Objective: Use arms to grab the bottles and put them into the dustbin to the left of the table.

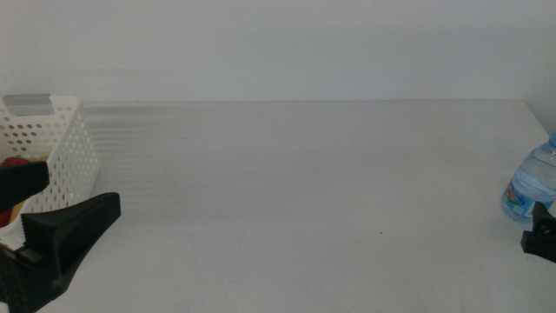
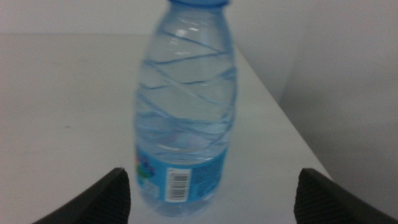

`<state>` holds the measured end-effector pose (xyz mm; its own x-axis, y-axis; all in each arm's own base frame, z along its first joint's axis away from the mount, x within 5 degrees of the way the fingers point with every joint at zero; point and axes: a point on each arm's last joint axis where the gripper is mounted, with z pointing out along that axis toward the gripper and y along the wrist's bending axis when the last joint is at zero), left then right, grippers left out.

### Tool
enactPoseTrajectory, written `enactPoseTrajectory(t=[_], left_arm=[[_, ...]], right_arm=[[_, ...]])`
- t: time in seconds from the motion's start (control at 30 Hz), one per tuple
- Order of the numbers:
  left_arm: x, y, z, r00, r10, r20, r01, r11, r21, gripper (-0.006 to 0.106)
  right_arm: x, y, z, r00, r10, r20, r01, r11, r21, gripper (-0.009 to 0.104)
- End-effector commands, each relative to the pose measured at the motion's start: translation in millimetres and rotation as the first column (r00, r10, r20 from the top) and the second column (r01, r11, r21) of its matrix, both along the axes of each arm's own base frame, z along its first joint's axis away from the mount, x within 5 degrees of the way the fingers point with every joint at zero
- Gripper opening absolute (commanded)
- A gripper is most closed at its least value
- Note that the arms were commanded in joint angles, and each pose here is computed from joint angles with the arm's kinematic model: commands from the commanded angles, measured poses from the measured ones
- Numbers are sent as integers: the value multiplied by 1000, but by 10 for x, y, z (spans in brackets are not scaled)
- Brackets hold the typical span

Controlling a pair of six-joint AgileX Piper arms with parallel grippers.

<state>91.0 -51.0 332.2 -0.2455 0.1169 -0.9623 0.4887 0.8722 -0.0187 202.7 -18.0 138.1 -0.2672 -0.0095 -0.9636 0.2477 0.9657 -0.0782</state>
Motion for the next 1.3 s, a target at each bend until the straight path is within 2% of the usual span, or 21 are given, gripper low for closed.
enactPoseTrajectory(t=[0.0, 0.33, 0.77, 1.0, 1.17, 1.23, 1.27], left_arm=[[11, -9, 153, 997, 6, 73, -1, 998, -65, 85], [11, -9, 153, 997, 6, 73, -1, 998, -65, 85], [11, -9, 153, 997, 6, 74, -1, 998, -66, 85], [12, -9, 154, 997, 6, 75, -1, 998, -66, 85], [12, -9, 154, 997, 6, 75, -1, 998, -66, 85], [12, -9, 155, 997, 6, 76, -1, 998, -67, 85], [12, -9, 155, 997, 6, 76, -1, 998, -67, 85]], right_arm=[[102, -56, 248, 972, -7, 234, 24, 997, -68, 74], [271, -37, 350, 956, 41, 289, -27, 998, -51, 94], [667, -74, 381, 946, -1, 325, 13, 999, -36, 95], [877, -94, 238, 961, -1, 278, 37, 992, -123, 95], [919, -93, 154, 968, 3, 252, 32, 990, -138, 90], [921, -93, 131, 970, 3, 242, 31, 990, -136, 81], [920, -89, 123, 971, 6, 240, 26, 991, -129, 72]])
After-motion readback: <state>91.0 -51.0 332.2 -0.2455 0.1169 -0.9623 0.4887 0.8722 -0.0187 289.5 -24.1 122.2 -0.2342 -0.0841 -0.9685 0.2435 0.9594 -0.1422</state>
